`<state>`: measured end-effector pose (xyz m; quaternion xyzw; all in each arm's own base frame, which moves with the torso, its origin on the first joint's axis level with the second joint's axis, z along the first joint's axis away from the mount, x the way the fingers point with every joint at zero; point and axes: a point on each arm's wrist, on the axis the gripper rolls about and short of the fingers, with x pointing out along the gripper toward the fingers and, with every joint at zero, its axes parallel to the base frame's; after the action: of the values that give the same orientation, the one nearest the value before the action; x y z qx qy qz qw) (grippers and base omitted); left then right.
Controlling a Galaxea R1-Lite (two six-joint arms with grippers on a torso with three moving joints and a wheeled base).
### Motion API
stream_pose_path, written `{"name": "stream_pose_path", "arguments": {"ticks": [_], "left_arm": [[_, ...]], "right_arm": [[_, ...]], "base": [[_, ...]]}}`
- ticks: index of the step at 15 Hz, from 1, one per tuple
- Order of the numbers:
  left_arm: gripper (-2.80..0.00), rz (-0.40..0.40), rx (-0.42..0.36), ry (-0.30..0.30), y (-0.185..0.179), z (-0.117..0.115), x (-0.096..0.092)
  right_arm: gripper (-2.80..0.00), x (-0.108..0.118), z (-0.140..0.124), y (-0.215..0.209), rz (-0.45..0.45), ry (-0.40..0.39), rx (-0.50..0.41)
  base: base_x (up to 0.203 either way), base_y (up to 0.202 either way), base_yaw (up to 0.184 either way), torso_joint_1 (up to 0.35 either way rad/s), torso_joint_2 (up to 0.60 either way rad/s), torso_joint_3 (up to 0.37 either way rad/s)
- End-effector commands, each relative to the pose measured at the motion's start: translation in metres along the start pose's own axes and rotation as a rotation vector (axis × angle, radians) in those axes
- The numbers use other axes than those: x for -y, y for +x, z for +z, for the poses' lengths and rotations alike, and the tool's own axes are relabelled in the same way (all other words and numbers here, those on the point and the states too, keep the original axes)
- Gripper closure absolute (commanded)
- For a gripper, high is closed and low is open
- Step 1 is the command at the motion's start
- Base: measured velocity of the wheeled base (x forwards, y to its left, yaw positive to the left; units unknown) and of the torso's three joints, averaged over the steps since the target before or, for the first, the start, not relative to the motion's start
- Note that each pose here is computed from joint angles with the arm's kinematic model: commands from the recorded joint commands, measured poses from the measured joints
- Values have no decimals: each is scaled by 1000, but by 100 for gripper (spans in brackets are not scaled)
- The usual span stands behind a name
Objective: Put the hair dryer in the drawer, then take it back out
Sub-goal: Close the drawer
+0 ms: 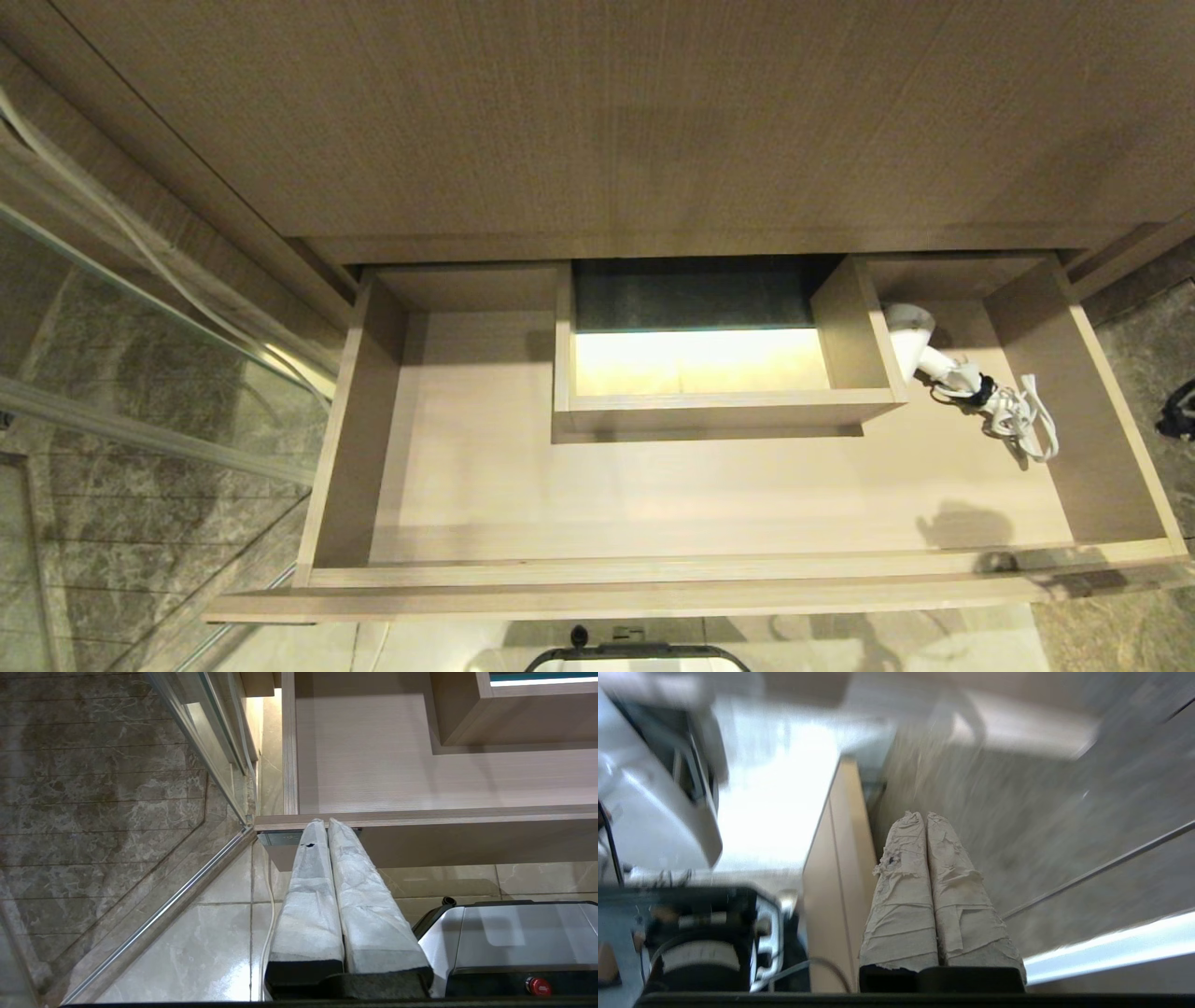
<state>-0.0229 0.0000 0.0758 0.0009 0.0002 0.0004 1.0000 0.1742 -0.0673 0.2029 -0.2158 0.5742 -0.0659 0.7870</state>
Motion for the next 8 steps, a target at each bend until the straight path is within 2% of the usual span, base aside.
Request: {"name": "stream_pose_path", "arguments": {"ticks": [1,3,8], "left_arm": [[0,-1,0,0,0,0,0],[0,1,-1,0,0,0,0],[0,1,0,0,0,0,0]], "right_arm": [[0,-12,-16,13,28,-10,-65],[0,-19,-20,29,57,-16,-112],[0,-28,-14,69,81,-36,-140]], "base": [[0,0,0,0,0,0],[0,0,0,0,0,0],[0,0,0,0,0,0]]}}
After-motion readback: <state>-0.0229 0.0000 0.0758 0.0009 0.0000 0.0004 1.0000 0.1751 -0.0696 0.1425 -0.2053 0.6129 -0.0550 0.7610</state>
